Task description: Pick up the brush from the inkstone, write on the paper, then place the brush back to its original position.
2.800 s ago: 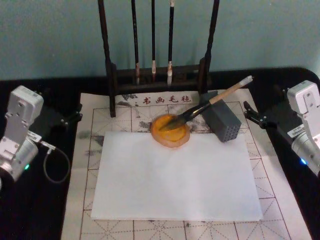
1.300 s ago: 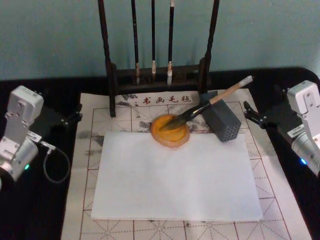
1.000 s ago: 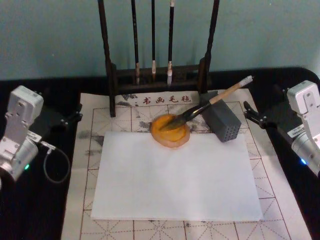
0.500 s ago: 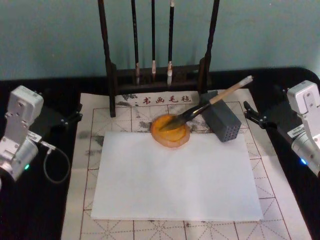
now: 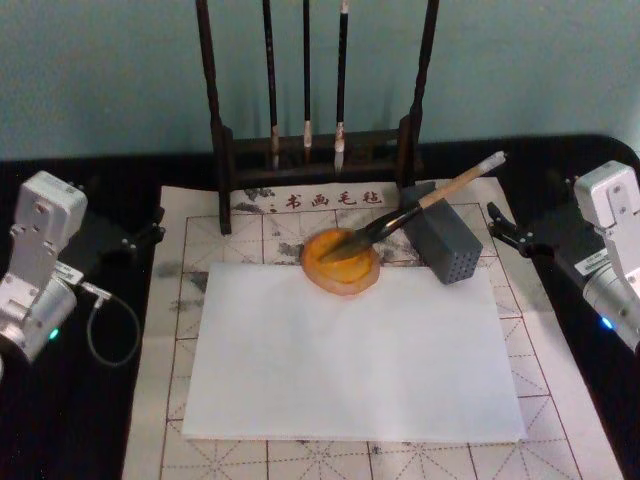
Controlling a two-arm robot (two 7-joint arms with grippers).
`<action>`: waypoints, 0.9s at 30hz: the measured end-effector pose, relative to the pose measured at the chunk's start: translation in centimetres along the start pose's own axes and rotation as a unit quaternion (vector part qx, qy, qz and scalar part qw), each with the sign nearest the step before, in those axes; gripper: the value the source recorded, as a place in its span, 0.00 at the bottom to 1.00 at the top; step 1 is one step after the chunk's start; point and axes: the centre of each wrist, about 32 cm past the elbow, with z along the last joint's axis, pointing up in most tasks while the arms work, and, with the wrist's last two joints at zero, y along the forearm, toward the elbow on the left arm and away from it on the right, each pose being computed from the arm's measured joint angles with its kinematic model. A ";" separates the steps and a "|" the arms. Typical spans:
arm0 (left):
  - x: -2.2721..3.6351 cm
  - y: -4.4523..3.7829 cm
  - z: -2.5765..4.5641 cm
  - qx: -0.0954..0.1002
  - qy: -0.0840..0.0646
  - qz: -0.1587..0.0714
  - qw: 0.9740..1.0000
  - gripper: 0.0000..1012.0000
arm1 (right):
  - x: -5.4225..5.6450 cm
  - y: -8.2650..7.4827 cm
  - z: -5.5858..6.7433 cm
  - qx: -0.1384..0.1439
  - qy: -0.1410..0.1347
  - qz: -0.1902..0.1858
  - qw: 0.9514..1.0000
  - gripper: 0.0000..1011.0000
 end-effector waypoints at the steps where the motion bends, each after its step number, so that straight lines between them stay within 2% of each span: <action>1: 0.00 0.00 0.00 0.000 0.000 0.000 1.000 0.99 | 0.0 0.0 0.0 0.000 0.000 0.000 1.000 0.99; 12: 0.00 0.00 0.00 0.000 0.000 0.000 1.000 0.99 | 0.0 0.0 -0.1 0.004 0.007 0.010 1.000 0.99; 21: 0.00 0.00 0.00 0.000 0.000 0.000 1.000 0.99 | -0.2 -0.2 0.0 0.007 0.070 0.031 0.997 0.99; 27: 0.00 0.00 0.00 0.000 0.000 0.000 1.000 0.99 | -0.2 -0.1 0.2 0.003 0.140 0.047 0.989 0.99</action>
